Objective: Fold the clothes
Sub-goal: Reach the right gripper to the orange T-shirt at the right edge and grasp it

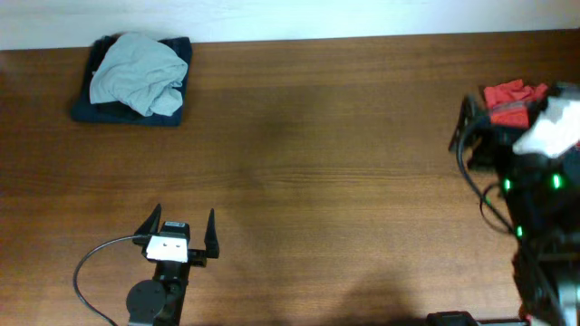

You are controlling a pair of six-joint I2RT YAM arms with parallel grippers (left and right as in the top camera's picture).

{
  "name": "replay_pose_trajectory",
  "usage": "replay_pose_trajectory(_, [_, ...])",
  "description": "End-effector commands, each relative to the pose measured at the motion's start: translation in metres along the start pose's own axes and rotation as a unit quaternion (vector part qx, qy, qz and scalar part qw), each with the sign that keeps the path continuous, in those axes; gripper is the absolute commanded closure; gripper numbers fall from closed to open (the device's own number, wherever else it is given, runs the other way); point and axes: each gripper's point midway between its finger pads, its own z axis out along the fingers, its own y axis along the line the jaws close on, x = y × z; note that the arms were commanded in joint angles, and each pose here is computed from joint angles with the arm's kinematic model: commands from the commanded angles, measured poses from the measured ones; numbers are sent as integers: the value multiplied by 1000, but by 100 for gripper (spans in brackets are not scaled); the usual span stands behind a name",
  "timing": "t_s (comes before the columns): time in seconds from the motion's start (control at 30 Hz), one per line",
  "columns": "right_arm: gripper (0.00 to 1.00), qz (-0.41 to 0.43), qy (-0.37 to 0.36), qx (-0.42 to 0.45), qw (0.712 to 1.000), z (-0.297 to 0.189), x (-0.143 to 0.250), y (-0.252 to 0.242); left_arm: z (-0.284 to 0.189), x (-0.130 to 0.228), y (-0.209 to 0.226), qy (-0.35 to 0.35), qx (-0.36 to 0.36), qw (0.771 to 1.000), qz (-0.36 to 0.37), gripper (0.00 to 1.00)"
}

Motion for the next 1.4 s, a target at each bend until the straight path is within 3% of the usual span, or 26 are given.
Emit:
replay_pose_trajectory(0.0, [2, 1, 29, 7, 1000, 24, 10, 1, 0, 1, -3, 1, 8, 1000, 8, 1])
replay_pose_trajectory(0.13, [2, 46, 69, 26, 996, 58, 18, 0, 0, 1, -3, 1, 8, 1000, 8, 1])
replay_pose_trajectory(0.43, [2, 53, 212, 197, 956, 113, 32, -59, 0, 1, -3, 1, 8, 1000, 8, 1])
replay_pose_trajectory(0.63, [2, 88, 306, 286, 904, 159, 91, -137, 0, 1, -3, 1, 8, 1000, 8, 1])
replay_pose_trajectory(0.83, [2, 120, 378, 308, 865, 187, 155, -184, 0, 1, -3, 1, 8, 1000, 8, 1])
replay_pose_trajectory(1.0, [1, 132, 390, 320, 853, 208, 185, -199, 0, 1, -1, 1, 3, 1000, 8, 1])
replay_pose_trajectory(1.1, [13, 158, 384, 336, 845, 219, 198, -203, 0, 1, -1, 1, 4, 1000, 8, 1])
replay_pose_trajectory(1.17, [33, 181, 379, 342, 840, 228, 209, -205, 0, 1, -1, 1, 4, 1000, 8, 1])
replay_pose_trajectory(1.27, [52, 198, 374, 338, 841, 241, 220, -205, 0, 1, -1, 1, 3, 1000, 8, 1])
replay_pose_trajectory(1.37, [54, 213, 365, 342, 840, 251, 227, -207, 0, 1, -1, 1, 3, 1000, 8, 1])
